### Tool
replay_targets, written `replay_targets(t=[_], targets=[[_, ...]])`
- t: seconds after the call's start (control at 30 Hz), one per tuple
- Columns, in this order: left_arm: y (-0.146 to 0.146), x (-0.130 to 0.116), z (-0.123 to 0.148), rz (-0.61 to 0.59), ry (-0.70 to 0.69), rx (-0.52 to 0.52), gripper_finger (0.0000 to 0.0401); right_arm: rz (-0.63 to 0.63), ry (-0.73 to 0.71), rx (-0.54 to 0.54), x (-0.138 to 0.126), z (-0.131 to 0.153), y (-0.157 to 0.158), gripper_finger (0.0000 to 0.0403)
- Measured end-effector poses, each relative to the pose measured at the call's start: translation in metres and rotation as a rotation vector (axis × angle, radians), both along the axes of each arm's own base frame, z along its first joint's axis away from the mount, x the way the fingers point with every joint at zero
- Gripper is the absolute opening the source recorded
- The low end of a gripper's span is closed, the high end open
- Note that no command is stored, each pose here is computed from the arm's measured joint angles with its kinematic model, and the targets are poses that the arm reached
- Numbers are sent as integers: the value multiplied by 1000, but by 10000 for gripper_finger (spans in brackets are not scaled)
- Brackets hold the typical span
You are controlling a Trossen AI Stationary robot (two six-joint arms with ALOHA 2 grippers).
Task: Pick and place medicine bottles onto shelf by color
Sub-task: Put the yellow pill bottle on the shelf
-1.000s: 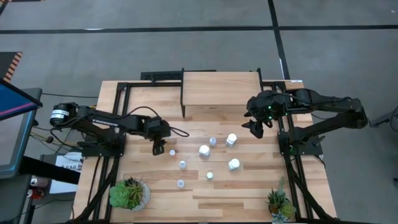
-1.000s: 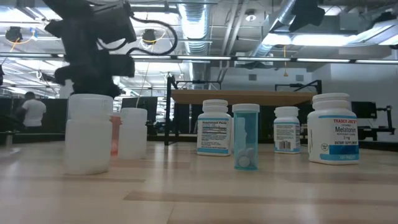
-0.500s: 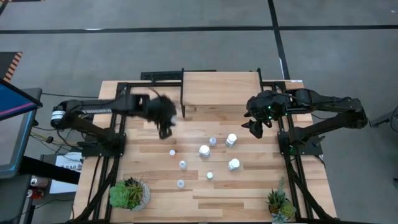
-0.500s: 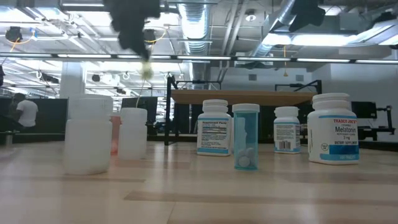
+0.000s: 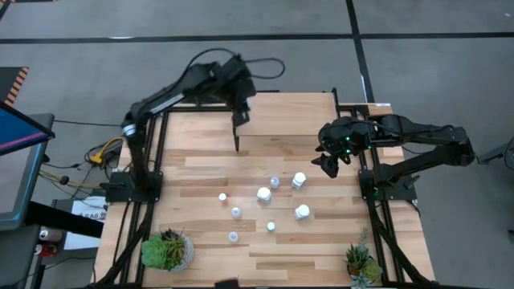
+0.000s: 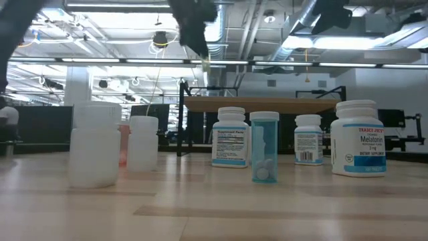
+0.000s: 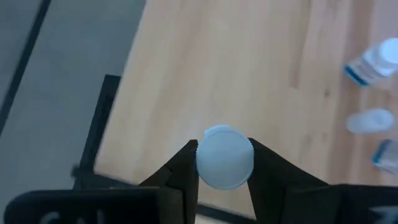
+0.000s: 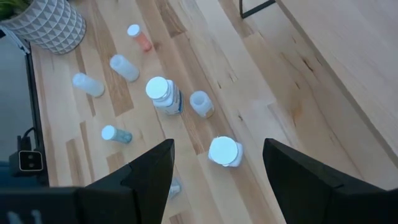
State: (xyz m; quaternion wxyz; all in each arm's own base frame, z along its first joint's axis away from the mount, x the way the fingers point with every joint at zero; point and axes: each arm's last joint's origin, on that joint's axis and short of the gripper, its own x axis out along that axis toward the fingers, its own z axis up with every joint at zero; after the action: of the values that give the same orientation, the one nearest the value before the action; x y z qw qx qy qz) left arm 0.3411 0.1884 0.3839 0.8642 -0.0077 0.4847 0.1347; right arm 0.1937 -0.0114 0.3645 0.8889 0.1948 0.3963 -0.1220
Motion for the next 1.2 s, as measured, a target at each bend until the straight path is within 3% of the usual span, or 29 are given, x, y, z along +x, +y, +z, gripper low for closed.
replay_targets(t=[0.17,0.33,0.87,1.2], targets=[[36,18,-29,-4,56,-63,79,0,0,0,0,0,0,270],[53,26,-58,-15,119,-121,84,0,0,0,0,0,0,270],[57,27,-56,-71,102,-68,92,-1,0,0,0,0,0,270],[56,28,-56,-77,105,-69,176,-1,0,0,0,0,0,270]])
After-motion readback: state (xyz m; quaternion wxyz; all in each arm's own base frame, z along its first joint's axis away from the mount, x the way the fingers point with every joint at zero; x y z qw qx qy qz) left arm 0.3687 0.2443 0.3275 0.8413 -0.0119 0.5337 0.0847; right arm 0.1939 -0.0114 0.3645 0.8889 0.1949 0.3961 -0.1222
